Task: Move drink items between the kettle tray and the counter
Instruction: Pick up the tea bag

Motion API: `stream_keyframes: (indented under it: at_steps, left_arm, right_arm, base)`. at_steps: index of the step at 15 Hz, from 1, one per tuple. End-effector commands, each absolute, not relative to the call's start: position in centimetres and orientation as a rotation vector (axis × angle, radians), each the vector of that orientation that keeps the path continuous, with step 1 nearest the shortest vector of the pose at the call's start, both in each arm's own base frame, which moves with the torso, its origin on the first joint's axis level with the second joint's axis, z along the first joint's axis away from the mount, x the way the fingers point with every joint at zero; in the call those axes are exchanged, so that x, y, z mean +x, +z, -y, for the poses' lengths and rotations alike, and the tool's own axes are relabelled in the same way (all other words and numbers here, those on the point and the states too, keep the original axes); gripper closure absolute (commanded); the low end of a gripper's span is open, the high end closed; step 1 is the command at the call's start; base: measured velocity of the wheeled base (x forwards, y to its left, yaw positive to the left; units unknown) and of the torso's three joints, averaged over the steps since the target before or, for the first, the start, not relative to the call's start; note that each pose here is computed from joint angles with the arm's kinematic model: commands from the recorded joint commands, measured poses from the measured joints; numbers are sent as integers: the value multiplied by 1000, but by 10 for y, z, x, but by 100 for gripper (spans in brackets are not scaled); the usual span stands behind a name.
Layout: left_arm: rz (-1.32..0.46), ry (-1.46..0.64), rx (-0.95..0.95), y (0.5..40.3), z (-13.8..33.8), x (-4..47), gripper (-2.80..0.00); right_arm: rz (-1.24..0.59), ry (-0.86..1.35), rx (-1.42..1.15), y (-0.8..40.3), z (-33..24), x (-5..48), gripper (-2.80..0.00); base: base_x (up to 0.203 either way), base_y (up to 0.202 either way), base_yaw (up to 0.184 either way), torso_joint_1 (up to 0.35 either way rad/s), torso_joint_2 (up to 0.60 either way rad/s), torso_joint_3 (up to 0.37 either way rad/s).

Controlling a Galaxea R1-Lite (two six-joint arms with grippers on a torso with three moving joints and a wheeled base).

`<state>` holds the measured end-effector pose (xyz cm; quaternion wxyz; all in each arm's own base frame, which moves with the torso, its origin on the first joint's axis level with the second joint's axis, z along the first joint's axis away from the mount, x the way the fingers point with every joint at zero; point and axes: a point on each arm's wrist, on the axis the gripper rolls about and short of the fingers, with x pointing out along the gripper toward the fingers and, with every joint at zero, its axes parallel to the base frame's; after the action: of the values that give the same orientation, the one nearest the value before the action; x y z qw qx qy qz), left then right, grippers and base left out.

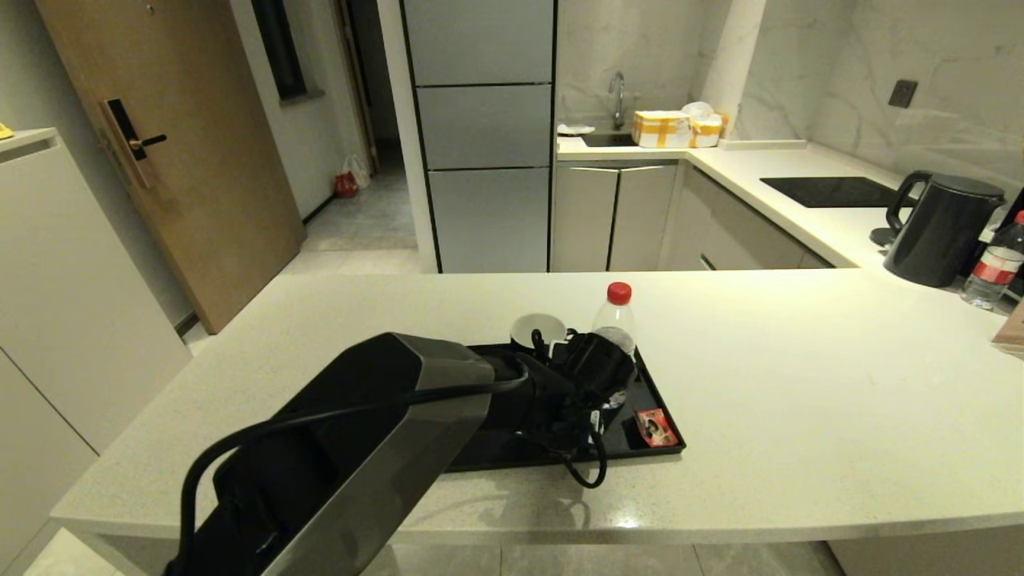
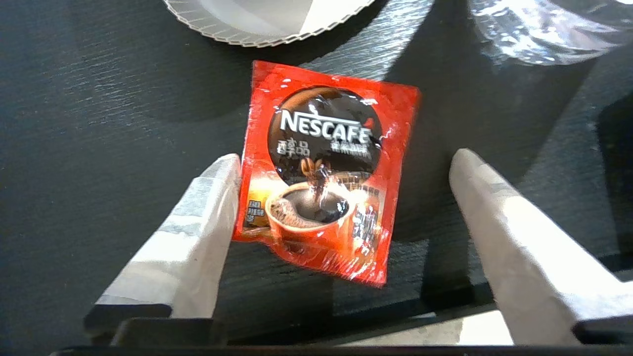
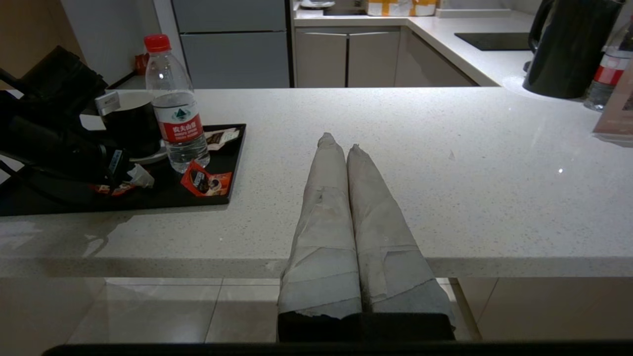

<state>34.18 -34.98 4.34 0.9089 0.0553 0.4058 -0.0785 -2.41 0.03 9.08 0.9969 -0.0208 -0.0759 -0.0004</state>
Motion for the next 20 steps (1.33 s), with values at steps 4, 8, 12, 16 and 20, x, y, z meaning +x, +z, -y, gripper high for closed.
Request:
stream_keyframes:
  at_steps: [4, 8, 12, 16, 20]
  left_arm:
    - [-846, -139, 125, 33, 347, 346, -280]
    - [-851, -118, 131, 25, 344, 352, 0]
    - [-853, -119, 130, 25, 345, 351, 0]
    - [-853, -119, 130, 25, 345, 351, 0]
    - [-835, -114, 86, 52, 338, 345, 0]
  right_arm:
    - [112, 1, -42, 80, 0, -21, 0]
    - [112, 1, -42, 80, 0, -21, 0]
    - [112, 1, -42, 80, 0, -21, 0]
    - [112, 1, -42, 80, 0, -21, 0]
    - [112, 1, -42, 80, 0, -21, 0]
  base:
    - [0, 0, 0, 0, 0, 0]
    - [0, 0, 0, 0, 0, 0]
    - [0, 0, 0, 0, 0, 0]
    - [0, 0, 0, 0, 0, 0]
    - [0, 0, 0, 0, 0, 0]
